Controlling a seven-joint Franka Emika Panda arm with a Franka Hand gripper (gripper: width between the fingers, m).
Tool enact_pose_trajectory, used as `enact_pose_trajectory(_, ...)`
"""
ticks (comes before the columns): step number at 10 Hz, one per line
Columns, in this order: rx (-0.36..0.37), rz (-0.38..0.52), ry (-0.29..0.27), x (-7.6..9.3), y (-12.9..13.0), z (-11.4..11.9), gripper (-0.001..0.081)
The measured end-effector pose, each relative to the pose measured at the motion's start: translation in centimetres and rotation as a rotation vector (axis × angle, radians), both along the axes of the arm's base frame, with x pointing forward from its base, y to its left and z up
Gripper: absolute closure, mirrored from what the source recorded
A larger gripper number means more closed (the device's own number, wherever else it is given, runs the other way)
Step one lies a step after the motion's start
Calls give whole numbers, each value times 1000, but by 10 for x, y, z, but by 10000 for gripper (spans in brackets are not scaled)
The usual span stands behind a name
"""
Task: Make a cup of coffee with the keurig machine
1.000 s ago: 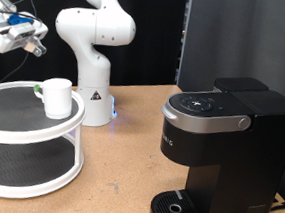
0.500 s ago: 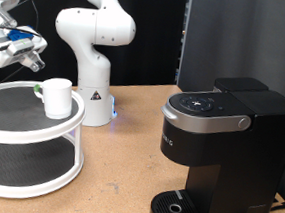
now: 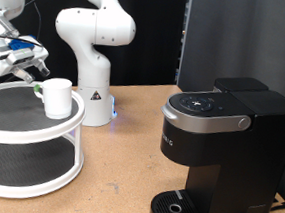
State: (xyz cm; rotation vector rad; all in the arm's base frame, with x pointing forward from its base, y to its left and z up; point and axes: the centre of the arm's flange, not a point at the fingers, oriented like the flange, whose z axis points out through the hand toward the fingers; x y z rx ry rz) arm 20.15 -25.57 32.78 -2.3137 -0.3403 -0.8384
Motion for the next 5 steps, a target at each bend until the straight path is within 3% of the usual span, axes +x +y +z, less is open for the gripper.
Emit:
enact_pose_trajectory(1,-3,-9,-4,0,0,-3,269)
enact_pose_trajectory(2,-10,-16,-5,0,0,-7,90)
enact_pose_trajectory(3,-20,-24,-9,2,1,-11,27)
enact_pose_trajectory(5,-34,-31,-9,5,1,-20,5)
